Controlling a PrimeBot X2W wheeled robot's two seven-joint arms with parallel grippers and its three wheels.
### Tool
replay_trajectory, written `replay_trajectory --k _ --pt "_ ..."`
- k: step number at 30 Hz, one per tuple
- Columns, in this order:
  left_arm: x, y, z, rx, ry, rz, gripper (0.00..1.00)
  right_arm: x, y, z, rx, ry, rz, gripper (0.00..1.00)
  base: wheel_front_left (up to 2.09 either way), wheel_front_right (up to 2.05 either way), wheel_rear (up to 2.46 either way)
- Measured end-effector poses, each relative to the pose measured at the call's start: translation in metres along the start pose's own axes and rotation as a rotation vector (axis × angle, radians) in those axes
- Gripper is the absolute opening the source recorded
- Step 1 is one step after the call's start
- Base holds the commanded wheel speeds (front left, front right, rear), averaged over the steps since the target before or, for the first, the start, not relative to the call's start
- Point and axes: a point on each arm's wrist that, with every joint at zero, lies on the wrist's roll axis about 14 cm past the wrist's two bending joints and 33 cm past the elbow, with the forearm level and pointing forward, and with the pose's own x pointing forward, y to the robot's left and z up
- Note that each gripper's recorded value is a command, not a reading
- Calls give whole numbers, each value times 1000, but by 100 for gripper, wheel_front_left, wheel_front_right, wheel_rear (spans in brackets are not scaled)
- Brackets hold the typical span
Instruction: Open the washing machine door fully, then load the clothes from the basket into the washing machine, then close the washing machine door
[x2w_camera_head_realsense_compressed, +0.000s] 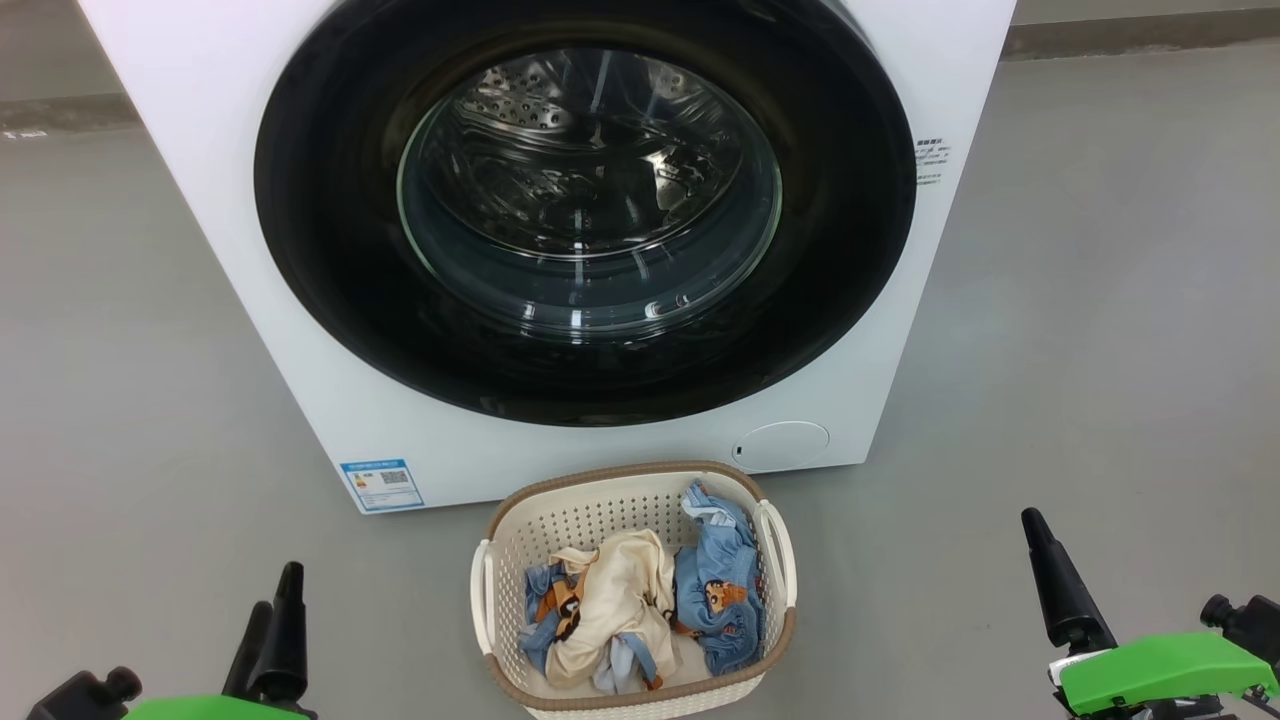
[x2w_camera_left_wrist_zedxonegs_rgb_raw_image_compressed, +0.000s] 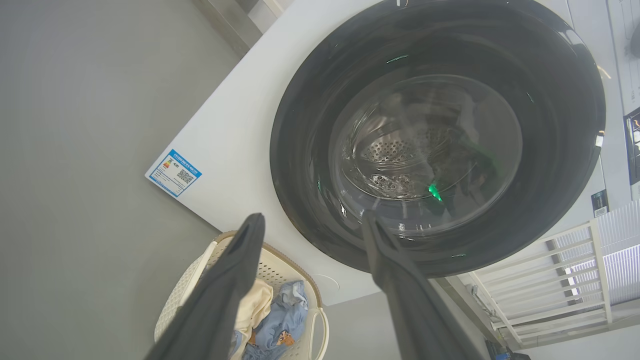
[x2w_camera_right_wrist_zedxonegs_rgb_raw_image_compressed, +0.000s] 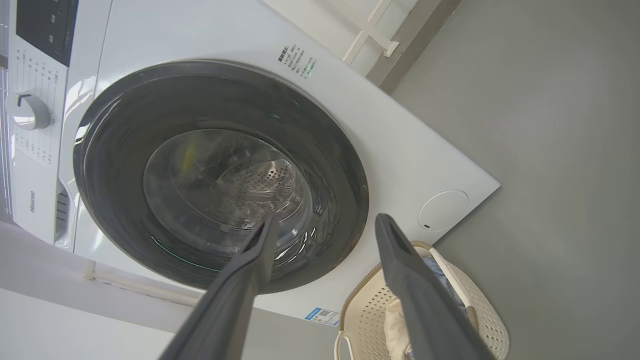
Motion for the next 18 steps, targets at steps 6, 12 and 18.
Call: replay_trajectory --k 6,12,18 --pt "0 -1 1 74 -6 -6 100 -1 -3 0 -71 1 -5 100 0 0 0" --pt "0 -2 1 162 -9 -13 100 -1 -7 -2 -169 11 -10 100 0 0 0" --pt "-1 -2 3 252 -15 -22 100 -2 -10 -4 -258 18 -11 100 0 0 0"
